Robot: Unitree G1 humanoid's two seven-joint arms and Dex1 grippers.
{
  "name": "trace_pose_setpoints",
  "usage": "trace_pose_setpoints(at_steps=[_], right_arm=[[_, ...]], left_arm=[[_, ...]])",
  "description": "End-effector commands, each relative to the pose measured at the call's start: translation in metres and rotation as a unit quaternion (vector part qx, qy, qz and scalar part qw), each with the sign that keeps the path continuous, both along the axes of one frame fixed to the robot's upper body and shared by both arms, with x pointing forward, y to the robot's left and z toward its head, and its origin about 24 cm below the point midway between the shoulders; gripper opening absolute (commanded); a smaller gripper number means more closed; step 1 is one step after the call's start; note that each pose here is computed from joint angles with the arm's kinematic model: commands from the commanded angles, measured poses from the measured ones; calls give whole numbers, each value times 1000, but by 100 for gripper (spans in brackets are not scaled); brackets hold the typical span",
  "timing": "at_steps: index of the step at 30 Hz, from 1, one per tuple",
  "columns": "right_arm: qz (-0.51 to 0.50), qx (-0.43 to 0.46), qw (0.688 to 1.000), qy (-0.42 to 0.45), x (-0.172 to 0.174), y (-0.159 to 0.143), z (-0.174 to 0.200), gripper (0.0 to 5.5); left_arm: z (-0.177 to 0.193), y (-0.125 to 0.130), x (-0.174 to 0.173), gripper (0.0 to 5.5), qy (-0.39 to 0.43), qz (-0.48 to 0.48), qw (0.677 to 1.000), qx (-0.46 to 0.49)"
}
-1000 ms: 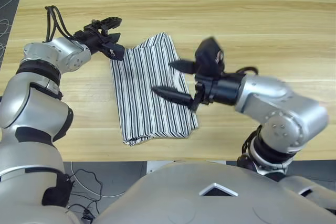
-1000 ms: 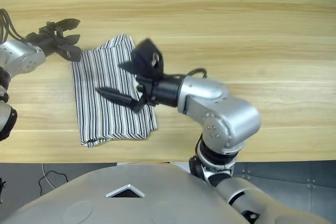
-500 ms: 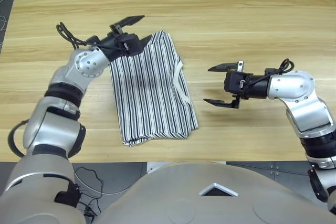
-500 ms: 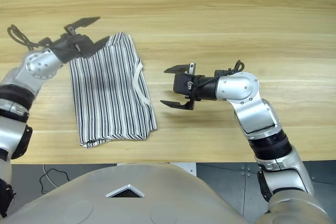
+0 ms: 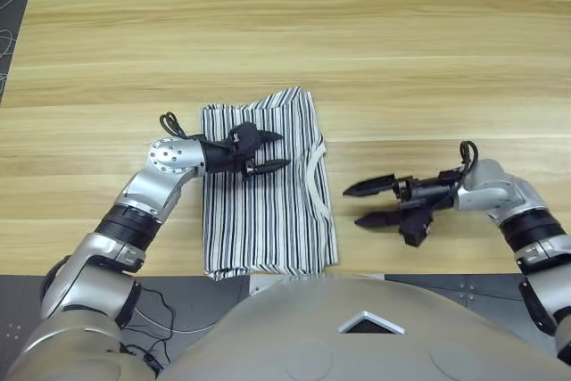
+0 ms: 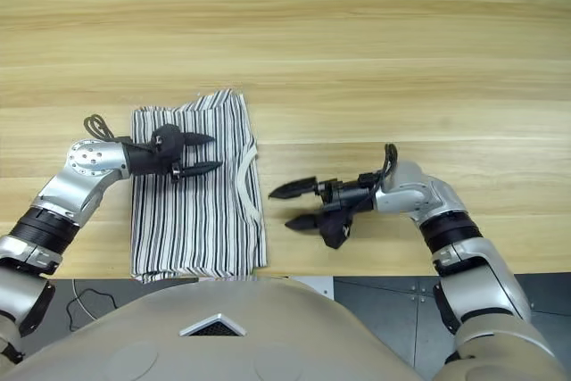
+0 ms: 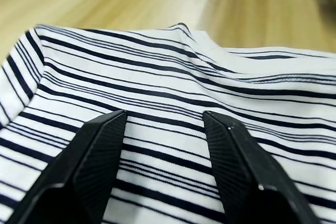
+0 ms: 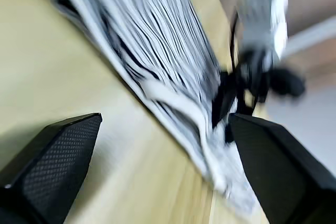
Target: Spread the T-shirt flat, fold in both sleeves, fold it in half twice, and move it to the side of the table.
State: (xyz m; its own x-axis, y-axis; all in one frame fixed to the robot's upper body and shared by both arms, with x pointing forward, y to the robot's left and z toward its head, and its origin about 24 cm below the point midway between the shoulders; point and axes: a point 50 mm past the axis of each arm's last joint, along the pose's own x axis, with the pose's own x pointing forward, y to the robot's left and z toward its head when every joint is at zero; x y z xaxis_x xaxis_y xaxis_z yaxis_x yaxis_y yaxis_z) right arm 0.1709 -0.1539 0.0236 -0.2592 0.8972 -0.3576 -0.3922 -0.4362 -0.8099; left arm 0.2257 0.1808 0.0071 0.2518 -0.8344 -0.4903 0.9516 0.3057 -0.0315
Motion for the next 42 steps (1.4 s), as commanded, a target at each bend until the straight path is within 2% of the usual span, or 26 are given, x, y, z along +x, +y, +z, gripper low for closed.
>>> trace_pose_setpoints(at_steps=[1, 5, 10, 20, 23, 30, 42], right_arm=[[138, -112, 983, -50, -12, -5, 1, 447], [144, -164, 974, -61, -15, 1, 15, 447], [97, -156, 981, -60, -11, 23, 31, 447], [64, -195, 976, -70, -1, 20, 19, 447], [34, -218, 970, -103, 16, 14, 6, 447], [-33, -190, 972, -135, 50, 5, -8, 447], [35, -137, 985, -103, 29, 12, -19, 447]], left_arm=[[-14, 13, -18, 270, 62, 8, 997, 52], [-17, 14, -14, 270, 54, 28, 996, 60], [-24, 8, 1, 270, 19, 59, 995, 75], [-28, -1, 51, 270, -27, 112, 988, 107], [-29, -2, 53, 270, -29, 108, 988, 102], [-30, -7, 44, 270, -26, 72, 994, 79], [-24, -10, 52, 270, -39, 85, 993, 69]])
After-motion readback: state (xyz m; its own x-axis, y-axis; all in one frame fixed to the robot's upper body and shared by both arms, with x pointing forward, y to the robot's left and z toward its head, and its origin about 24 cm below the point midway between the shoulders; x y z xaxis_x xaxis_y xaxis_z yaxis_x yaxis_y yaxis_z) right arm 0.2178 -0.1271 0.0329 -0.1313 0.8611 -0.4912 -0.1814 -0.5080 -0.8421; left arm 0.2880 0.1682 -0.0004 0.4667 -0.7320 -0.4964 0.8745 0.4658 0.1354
